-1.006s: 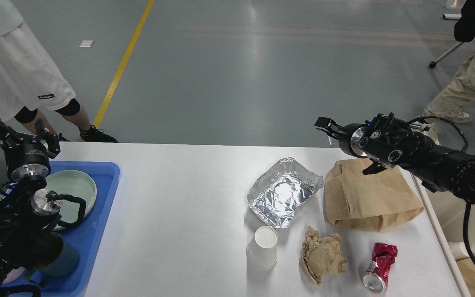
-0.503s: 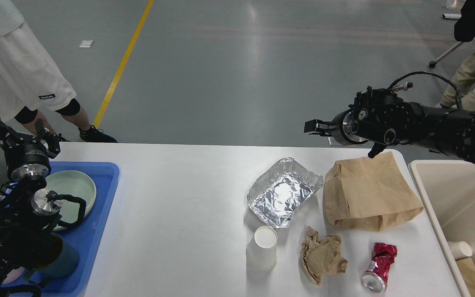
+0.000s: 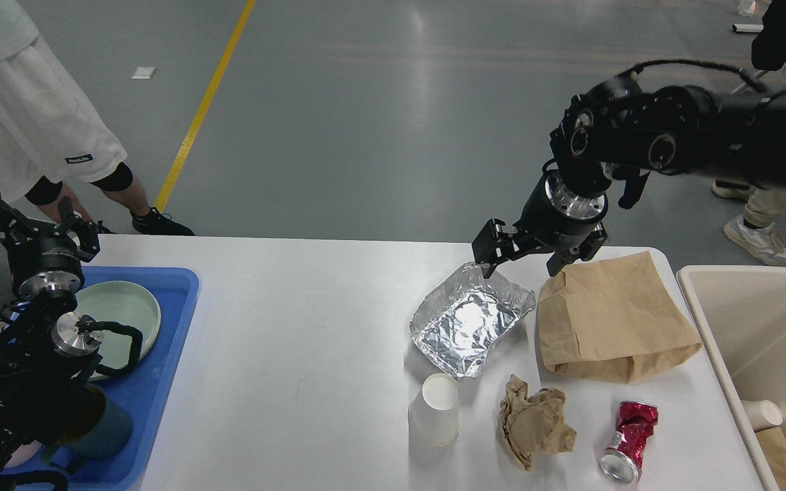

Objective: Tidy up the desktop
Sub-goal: 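Raise the right gripper and move it over the foil tray, then lower the right gripper and grasp the crumpled foil tray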

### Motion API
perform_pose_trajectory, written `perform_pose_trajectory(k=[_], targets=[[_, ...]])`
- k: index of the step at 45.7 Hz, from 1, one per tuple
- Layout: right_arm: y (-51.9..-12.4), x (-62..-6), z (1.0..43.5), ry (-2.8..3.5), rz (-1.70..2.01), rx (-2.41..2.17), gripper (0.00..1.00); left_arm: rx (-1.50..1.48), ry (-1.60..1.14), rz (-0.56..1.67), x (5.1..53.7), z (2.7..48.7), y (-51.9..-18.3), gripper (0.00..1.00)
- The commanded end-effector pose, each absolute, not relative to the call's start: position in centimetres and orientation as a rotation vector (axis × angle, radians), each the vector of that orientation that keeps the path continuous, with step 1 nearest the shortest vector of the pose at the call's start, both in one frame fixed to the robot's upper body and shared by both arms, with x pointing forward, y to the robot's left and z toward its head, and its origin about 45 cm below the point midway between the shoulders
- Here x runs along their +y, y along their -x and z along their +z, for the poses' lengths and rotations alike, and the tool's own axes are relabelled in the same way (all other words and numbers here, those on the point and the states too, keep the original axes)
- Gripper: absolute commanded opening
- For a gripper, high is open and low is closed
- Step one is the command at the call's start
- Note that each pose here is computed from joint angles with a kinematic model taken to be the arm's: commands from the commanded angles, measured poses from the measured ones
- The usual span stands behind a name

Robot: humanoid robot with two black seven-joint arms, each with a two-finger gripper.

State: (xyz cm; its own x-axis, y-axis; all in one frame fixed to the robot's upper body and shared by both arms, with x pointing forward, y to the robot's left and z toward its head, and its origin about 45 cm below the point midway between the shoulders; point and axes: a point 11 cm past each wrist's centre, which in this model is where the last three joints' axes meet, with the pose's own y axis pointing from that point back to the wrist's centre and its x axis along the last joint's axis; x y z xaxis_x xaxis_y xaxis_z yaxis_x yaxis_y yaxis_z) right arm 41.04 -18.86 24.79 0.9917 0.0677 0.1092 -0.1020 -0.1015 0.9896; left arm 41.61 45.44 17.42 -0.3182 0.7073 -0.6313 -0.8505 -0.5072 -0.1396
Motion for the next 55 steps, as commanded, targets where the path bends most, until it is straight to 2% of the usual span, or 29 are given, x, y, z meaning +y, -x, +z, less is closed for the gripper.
perform_pose_trajectory(k=[1, 12, 36, 39, 40, 42, 47, 51, 52, 55], targets=[[-40.8, -20.6, 19.7, -1.675, 0.099, -0.134, 1.00, 0.267, 0.795, 1.959, 45.4, 17.4, -41.6, 0.96], [-39.6, -22.0, 12.1, -1.690, 0.039, -0.285, 1.00, 0.267, 0.795, 1.959, 45.4, 17.4, -41.6, 0.96], [-40.1, -22.8, 8.1, -1.752, -0.067, -0.525, 1.00, 0.267, 0.795, 1.959, 45.4, 17.4, -41.6, 0.96], [-40.4, -23.1, 7.9, -1.742, -0.052, -0.591, 0.97, 0.267, 0.795, 1.959, 45.4, 17.4, -41.6, 0.96], [-40.5, -23.2, 7.8, -1.737, -0.045, -0.615, 0.95, 0.267, 0.795, 1.959, 45.4, 17.4, -41.6, 0.96], [-40.4, -23.3, 7.4, -1.729, -0.040, -0.654, 0.82, 0.267, 0.794, 1.960, 45.4, 17.4, -41.6, 0.96], [-39.9, -23.7, 6.5, -1.718, -0.052, -0.687, 0.34, 0.267, 0.795, 1.959, 45.4, 17.4, -41.6, 0.96], [-39.5, -23.6, 6.2, -1.722, -0.064, -0.679, 0.04, 0.267, 0.795, 1.959, 45.4, 17.4, -41.6, 0.96], [-39.5, -23.6, 6.2, -1.723, -0.065, -0.680, 0.00, 0.267, 0.794, 1.960, 45.4, 17.4, -41.6, 0.96], [-39.5, -23.5, 6.3, -1.730, -0.071, -0.686, 0.00, 0.267, 0.795, 1.959, 45.4, 17.4, -41.6, 0.96]])
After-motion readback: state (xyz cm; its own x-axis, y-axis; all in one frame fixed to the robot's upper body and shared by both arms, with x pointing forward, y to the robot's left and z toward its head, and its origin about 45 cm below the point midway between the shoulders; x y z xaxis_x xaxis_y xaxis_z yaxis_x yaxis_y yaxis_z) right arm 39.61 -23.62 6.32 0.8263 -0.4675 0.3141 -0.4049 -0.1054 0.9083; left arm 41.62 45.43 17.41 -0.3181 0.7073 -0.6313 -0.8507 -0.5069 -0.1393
